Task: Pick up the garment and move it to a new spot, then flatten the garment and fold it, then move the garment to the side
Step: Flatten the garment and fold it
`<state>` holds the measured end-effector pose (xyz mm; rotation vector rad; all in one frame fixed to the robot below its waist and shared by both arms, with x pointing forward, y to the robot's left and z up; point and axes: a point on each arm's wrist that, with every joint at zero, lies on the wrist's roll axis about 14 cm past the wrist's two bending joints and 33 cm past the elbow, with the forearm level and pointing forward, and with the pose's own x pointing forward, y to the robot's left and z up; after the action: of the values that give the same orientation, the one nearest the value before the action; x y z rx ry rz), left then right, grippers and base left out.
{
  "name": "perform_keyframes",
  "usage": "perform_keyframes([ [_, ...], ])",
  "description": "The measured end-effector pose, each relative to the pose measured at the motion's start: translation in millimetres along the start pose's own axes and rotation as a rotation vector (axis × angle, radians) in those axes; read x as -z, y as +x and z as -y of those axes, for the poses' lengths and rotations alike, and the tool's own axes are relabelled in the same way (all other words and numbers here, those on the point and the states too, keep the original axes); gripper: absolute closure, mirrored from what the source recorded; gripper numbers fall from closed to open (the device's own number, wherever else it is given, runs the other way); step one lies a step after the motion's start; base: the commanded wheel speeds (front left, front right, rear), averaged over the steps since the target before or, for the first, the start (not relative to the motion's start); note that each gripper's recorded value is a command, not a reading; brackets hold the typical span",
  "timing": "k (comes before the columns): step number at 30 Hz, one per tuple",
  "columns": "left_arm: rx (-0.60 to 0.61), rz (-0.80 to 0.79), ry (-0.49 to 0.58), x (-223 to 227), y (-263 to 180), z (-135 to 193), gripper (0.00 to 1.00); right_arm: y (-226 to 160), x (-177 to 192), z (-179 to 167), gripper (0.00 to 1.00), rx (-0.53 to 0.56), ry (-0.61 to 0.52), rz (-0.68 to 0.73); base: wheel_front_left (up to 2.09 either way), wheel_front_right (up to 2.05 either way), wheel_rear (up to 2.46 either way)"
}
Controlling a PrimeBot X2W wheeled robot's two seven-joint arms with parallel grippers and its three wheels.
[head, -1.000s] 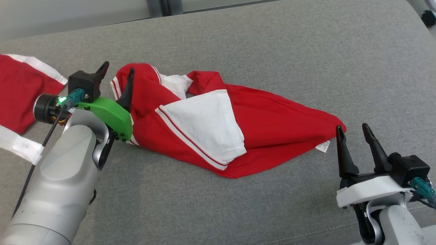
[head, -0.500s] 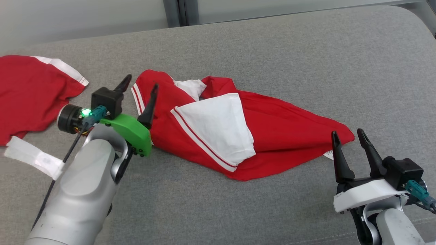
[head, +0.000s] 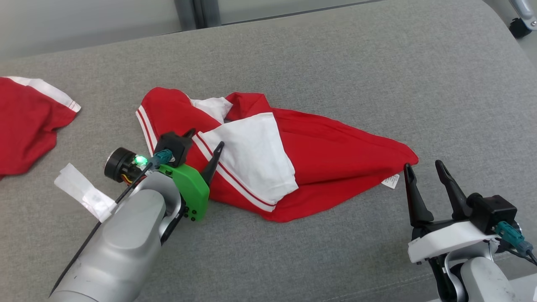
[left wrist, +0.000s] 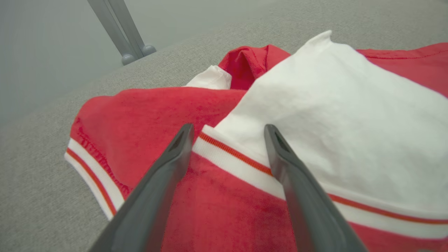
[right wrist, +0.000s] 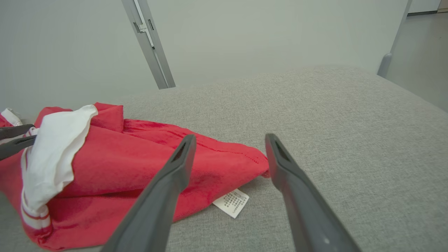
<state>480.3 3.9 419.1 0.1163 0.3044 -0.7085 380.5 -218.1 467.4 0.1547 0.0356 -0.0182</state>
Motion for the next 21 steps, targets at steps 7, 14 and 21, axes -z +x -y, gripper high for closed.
perform_keyframes([
  [7,0.031,-0.043,-0.03,13.3,-0.5,10.6,1.0,-1.8,-2.0,7.0,0.0,0.02,-0.003,0.005,0.0,0.0,0.0],
  [14,0.011,0.007,-0.028,0.7,-12.1,3.0,1.0,0.5,-4.7,-0.6,0.0,-0.003,-0.002,0.015,0.0,0.0,0.0],
  [21,-0.056,0.106,-0.085,-14.7,-41.4,-7.6,1.0,-0.9,-1.6,-12.1,0.0,-0.032,0.011,0.01,0.0,0.0,0.0],
])
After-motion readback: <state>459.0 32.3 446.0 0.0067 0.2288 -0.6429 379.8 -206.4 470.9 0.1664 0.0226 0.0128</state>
